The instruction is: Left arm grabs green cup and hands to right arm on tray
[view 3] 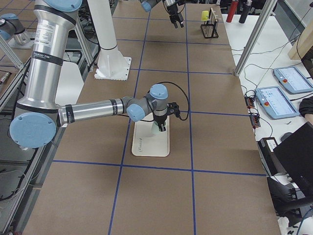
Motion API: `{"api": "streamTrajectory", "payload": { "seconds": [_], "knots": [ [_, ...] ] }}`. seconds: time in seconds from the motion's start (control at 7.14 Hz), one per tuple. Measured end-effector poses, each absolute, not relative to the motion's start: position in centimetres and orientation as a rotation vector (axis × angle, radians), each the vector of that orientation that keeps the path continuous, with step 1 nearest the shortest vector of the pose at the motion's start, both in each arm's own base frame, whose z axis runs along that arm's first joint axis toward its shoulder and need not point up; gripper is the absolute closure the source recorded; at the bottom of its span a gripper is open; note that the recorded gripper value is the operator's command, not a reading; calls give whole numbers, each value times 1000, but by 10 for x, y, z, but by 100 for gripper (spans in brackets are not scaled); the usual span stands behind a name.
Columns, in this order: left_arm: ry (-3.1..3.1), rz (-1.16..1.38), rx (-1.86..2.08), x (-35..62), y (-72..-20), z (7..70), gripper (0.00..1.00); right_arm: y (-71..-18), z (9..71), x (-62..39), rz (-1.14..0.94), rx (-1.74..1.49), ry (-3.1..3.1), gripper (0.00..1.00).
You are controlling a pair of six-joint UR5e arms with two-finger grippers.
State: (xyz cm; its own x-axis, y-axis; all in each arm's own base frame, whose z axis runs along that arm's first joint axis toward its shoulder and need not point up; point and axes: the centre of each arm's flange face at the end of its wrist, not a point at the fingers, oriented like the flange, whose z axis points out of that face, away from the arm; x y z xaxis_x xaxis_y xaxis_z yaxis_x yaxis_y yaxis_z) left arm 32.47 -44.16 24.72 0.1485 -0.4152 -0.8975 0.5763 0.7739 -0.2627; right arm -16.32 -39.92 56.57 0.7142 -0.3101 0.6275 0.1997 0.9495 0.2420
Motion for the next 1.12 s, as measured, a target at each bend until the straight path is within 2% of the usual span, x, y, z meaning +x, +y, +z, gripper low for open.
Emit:
{"api": "streamTrajectory", "payload": {
  "seconds": [0.14,0.28,0.42,0.56,0.7,0.84,1.12],
  "knots": [
    [1229,-717,155,325,-442,248,0,-398,570,-168,-292,152,-717,100],
    [1228,-717,155,325,-441,248,0,-396,574,-171,-299,144,-714,88],
    [1228,-717,155,325,-441,248,0,-396,577,-175,-305,137,-712,56],
    [1228,-717,155,325,-441,248,0,-395,579,-177,-310,132,-710,37],
    [1228,-717,155,325,-441,248,0,-395,581,-179,-314,128,-709,14],
    [1229,-716,156,325,-441,248,0,-395,581,-179,-317,129,-709,2],
    [1228,-716,156,325,-441,248,0,-394,576,-178,-328,140,-714,1]
  ]
}}
